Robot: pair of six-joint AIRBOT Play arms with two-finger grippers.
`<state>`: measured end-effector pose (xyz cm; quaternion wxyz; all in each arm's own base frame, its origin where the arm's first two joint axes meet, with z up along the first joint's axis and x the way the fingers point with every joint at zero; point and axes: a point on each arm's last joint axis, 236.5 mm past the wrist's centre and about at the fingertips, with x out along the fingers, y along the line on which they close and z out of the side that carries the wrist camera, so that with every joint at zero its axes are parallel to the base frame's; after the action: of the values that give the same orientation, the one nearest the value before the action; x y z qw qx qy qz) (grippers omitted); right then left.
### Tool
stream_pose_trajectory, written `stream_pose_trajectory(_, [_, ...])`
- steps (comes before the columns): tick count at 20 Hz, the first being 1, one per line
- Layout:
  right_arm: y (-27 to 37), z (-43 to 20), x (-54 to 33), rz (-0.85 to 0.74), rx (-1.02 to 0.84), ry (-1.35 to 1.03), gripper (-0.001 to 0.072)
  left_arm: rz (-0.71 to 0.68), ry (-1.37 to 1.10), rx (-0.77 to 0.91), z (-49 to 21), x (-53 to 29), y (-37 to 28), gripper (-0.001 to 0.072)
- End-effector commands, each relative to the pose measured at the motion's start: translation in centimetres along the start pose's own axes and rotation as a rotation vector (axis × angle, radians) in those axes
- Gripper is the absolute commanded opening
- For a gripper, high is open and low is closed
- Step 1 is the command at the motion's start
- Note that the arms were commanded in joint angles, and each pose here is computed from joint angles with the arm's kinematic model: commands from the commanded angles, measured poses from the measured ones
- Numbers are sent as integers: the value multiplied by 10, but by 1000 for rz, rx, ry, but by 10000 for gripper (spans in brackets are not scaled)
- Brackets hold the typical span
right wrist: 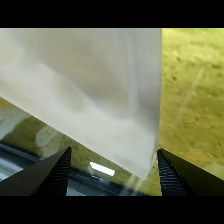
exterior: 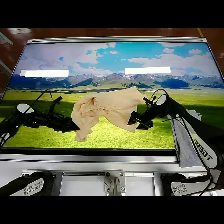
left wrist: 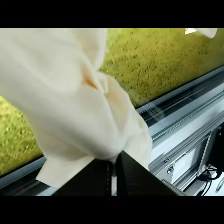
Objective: Fold the shirts.
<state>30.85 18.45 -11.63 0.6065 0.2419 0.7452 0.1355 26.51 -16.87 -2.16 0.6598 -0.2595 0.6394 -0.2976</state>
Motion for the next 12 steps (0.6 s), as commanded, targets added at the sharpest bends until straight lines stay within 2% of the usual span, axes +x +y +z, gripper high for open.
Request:
stream_pose_trajectory(1, [3, 12, 6, 6, 52, -52, 642, -13, -49, 42, 18, -14, -17, 36])
stream_pose_trajectory(2, [3, 14, 6, 6, 58, -60, 599, -17, -58, 50, 21, -16, -20, 36])
stream_pose_trajectory(3, [3, 16, 6, 6, 69, -66, 500, -16, -66, 58, 25, -18, -22, 36])
stream_pose_trajectory(4, [3, 17, 6, 8, 81, -73, 479, -16, -73, 65, 27, -20, -24, 36])
stream_pose_trajectory(5, [6, 18, 6, 18, 85, -75, 358, -15, -78, 71, 29, -22, -25, 36])
stream_pose_trajectory(6, [9, 18, 6, 32, 89, -74, 61, -15, -83, 76, 31, -23, -27, 36])
stream_pose_trajectory(7, [16, 17, 5, 59, 71, -70, 56, -13, -90, 79, 33, -24, -27, 36])
stream_pose_trajectory(10, [54, 10, -20, 157, -157, -71, 55, 17, -227, 114, 62, -39, -33, 35])
stream_pose_trajectory(12, [83, 10, -63, 164, -318, -139, 55, 31, -372, 187, 86, -73, -61, 34])
